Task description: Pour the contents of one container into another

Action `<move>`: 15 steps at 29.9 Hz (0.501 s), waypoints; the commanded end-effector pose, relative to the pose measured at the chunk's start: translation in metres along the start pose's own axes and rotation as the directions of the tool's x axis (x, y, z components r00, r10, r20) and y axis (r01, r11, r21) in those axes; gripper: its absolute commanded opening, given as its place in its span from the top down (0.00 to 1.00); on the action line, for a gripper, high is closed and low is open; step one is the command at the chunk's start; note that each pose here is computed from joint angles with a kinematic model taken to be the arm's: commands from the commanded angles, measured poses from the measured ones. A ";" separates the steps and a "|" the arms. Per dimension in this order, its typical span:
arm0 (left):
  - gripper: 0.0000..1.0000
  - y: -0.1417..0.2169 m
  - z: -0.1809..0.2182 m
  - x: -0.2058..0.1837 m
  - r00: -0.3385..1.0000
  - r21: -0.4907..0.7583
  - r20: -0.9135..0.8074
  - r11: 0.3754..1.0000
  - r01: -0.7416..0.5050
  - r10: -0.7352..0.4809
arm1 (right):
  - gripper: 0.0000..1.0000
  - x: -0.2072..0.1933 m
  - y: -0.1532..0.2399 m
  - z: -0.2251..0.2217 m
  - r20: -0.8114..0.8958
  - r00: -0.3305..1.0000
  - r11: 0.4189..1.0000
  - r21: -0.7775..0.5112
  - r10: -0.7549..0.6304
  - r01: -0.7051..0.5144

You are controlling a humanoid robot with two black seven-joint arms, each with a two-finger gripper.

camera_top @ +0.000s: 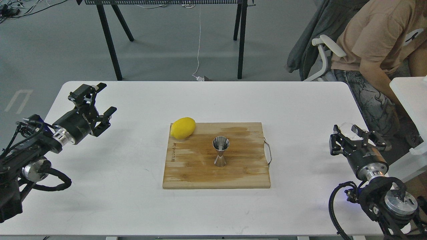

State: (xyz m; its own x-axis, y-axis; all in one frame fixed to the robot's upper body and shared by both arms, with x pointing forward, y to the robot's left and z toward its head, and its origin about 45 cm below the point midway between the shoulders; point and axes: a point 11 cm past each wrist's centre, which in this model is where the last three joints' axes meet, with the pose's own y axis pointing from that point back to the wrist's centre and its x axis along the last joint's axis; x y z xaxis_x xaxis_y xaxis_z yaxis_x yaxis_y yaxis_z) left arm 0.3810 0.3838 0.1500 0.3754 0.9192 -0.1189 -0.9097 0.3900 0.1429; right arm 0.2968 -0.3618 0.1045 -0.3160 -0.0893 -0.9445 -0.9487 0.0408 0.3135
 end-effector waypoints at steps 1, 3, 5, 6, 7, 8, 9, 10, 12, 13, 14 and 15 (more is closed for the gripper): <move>0.05 0.000 0.000 0.000 1.000 0.001 0.000 1.000 0.001 -0.001 | 0.62 0.014 0.000 0.006 0.021 0.999 0.999 0.001 0.034 -0.034; 0.05 0.000 -0.001 0.000 1.000 0.001 -0.001 1.000 0.000 0.000 | 0.61 0.023 0.000 0.008 0.029 0.998 0.998 0.004 0.056 -0.056; 0.05 0.003 -0.004 0.000 1.000 0.008 -0.004 1.000 -0.003 0.003 | 0.61 0.026 0.000 0.007 0.029 0.997 0.998 0.006 0.065 -0.065; 0.05 0.003 -0.005 0.000 1.000 0.009 -0.005 1.000 -0.003 0.003 | 0.61 0.028 0.000 0.006 0.029 0.997 0.998 0.008 0.069 -0.069; 0.05 0.003 -0.005 0.000 1.000 0.009 -0.005 1.000 -0.003 0.003 | 0.61 0.029 0.000 0.007 0.027 0.997 0.997 0.008 0.072 -0.073; 0.05 0.003 -0.005 0.000 1.000 0.010 -0.007 1.000 -0.004 0.004 | 0.61 0.030 0.000 0.006 0.028 0.997 0.997 0.009 0.075 -0.075; 0.05 0.004 -0.006 0.000 1.000 0.012 -0.006 1.000 -0.004 0.004 | 0.61 0.031 0.000 0.006 0.027 0.997 0.997 0.010 0.078 -0.078; 0.05 0.004 -0.006 0.000 1.000 0.012 -0.006 1.000 -0.004 0.004 | 0.61 0.032 0.000 0.006 0.026 0.996 0.997 0.010 0.081 -0.082; 0.05 0.004 -0.007 0.000 1.000 0.013 -0.007 1.000 -0.004 0.005 | 0.61 0.033 0.001 0.007 0.025 0.996 0.996 0.007 0.084 -0.084; 0.05 0.004 -0.007 0.000 1.000 0.013 -0.007 1.000 -0.004 0.005 | 0.60 0.033 0.001 0.008 0.024 0.996 0.996 0.004 0.085 -0.085; 0.05 0.004 -0.007 0.000 1.000 0.013 -0.007 1.000 -0.004 0.005 | 0.60 0.034 0.001 0.009 0.020 0.996 0.996 -0.001 0.087 -0.087; 0.05 0.004 -0.007 0.000 1.000 0.013 -0.007 1.000 -0.004 0.005 | 0.60 0.035 0.001 0.012 0.016 0.996 0.996 -0.008 0.090 -0.090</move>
State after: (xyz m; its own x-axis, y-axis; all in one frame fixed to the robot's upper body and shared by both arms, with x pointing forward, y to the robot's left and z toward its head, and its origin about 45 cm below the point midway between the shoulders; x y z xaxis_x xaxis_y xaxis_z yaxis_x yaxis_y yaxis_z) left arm 0.3760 0.3851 0.1441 0.3702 0.9205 -0.1249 -0.9090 0.3866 0.1558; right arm 0.2859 -0.3573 0.0729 -0.3942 -0.0620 -0.9169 -0.9187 0.0530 0.3914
